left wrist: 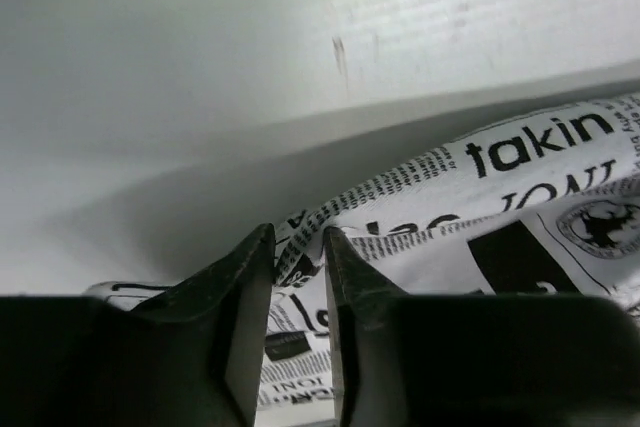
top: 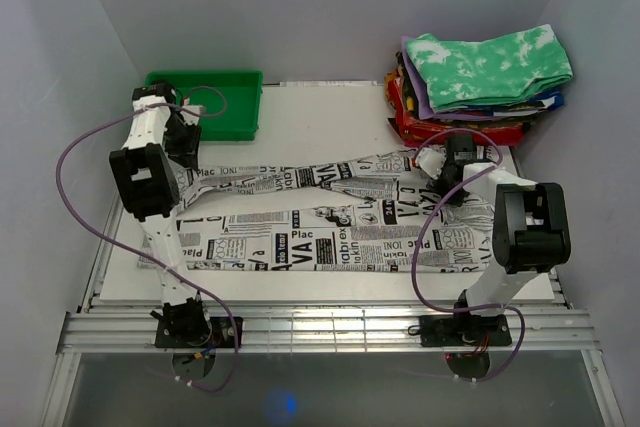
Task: Fold and stack the trousers
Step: Flatten the trousers out
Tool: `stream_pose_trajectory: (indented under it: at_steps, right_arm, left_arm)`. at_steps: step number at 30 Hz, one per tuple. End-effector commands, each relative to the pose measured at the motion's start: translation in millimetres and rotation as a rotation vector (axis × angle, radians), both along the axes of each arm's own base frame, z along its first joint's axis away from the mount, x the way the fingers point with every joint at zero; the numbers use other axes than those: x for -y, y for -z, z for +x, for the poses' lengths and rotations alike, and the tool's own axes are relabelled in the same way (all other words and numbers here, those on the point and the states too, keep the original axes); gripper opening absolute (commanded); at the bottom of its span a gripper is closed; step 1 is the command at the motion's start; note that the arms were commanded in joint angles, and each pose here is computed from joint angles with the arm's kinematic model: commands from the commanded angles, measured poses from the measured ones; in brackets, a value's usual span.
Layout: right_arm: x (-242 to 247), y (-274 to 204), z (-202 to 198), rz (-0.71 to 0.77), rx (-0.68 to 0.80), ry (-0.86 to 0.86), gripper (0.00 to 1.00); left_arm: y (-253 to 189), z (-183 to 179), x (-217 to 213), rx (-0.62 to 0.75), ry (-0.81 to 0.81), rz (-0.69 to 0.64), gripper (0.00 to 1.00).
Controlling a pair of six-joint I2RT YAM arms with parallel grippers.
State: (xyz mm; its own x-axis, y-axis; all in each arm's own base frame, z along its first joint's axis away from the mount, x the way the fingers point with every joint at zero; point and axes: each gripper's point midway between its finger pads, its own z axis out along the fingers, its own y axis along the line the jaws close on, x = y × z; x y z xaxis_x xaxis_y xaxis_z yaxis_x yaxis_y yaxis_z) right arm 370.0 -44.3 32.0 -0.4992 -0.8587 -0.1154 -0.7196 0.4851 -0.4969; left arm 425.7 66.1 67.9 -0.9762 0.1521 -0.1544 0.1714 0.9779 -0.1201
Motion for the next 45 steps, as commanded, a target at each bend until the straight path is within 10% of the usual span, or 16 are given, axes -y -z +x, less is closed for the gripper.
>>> stream_pose_trajectory:
  at_steps: [1, 5, 17, 35, 45]
  right_arm:
    - [15, 11, -16, -0.039, -0.058, 0.012, 0.63]
    - [12, 7, -23, -0.020, -0.061, 0.005, 0.63]
    - [3, -9, -24, 0.034, -0.060, 0.002, 0.63]
    - [4, -18, -22, 0.033, -0.055, 0.010, 0.61]
    - [5, -15, -28, 0.029, -0.057, 0.021, 0.59]
  left_arm:
    - [-37, 27, -18, 0.120, 0.000, 0.077, 0.48]
    - [-72, 6, -30, 0.212, 0.086, 0.057, 0.63]
    - [-42, -103, -22, 0.184, 0.357, -0.011, 0.60]
    - [43, -76, -52, 0.163, 0.356, 0.134, 0.50]
    - [33, -54, -54, 0.201, 0.371, 0.194, 0.21]
